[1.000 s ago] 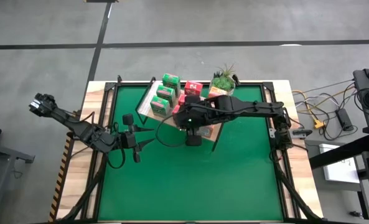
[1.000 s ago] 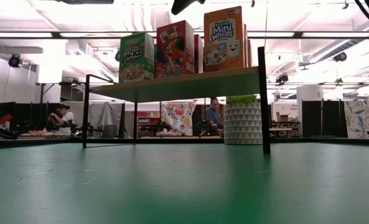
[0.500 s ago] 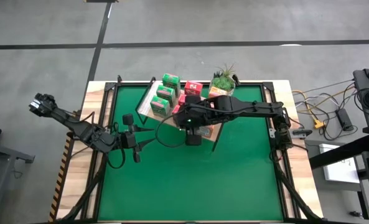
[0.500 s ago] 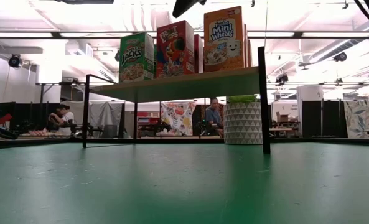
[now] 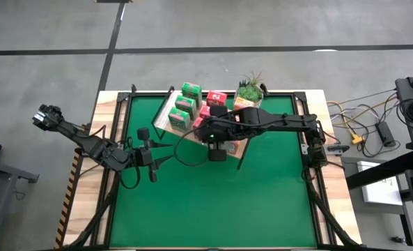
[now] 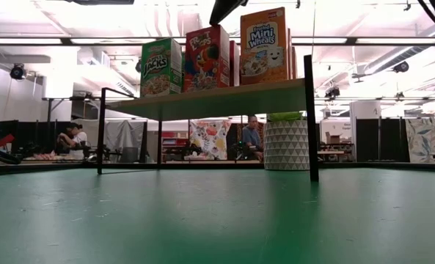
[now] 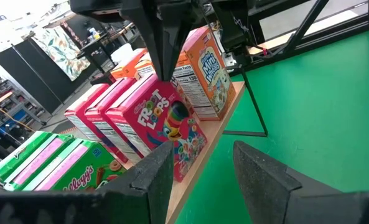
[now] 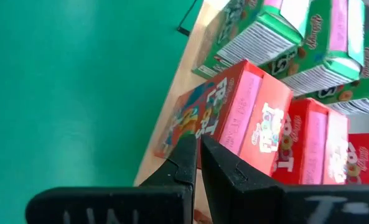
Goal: Stack cereal on shelf
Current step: Put the red cereal box aligned with the other red cereal boxes on the shelf, then return to Home Position
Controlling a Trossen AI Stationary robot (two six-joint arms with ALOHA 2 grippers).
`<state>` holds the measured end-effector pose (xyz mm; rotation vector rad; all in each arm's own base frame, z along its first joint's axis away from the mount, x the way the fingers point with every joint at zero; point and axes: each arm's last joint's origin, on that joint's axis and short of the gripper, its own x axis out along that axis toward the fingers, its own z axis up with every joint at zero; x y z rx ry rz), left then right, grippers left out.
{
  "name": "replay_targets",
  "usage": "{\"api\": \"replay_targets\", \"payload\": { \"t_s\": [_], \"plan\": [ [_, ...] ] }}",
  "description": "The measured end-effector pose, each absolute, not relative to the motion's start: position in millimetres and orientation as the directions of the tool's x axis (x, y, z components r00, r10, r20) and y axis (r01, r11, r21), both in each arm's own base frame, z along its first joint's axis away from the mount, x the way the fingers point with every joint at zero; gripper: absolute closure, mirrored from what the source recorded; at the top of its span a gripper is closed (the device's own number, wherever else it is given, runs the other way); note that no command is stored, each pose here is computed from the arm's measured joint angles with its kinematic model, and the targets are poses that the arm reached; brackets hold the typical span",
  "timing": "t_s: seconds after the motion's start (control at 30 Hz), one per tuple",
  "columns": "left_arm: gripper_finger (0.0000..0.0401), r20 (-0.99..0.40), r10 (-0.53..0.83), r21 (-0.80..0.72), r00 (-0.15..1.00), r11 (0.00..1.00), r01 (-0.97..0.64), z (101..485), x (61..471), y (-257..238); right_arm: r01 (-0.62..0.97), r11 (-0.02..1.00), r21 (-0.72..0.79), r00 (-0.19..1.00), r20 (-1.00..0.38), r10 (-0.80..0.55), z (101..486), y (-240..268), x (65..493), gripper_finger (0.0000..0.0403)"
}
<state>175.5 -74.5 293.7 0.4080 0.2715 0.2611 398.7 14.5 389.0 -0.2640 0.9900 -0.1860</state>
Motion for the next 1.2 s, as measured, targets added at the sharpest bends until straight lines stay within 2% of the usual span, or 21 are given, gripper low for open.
{"api": "replay_targets", "payload": {
  "t_s": [0.43, 0.77, 1.2],
  "plan": [
    [0.0253, -0.206, 0.302, 0.422, 0.931, 0.886, -0.194, 294, 175, -74, 0.035, 0.951, -0.308, 0.521, -0.806, -0.280, 388, 14, 397, 0.0390],
    [0.0253, -0.206, 0.302, 0.422, 0.931, 0.886, -0.194, 294, 175, -74, 0.044, 0.952, -0.302, 0.555, -0.785, -0.274, 391, 16, 400, 0.0390],
    [0.0253, -0.206, 0.302, 0.422, 0.931, 0.886, -0.194, 294, 175, -74, 0.054, 0.947, -0.317, 0.633, -0.722, -0.278, 424, 11, 386, 0.0390]
  ]
}}
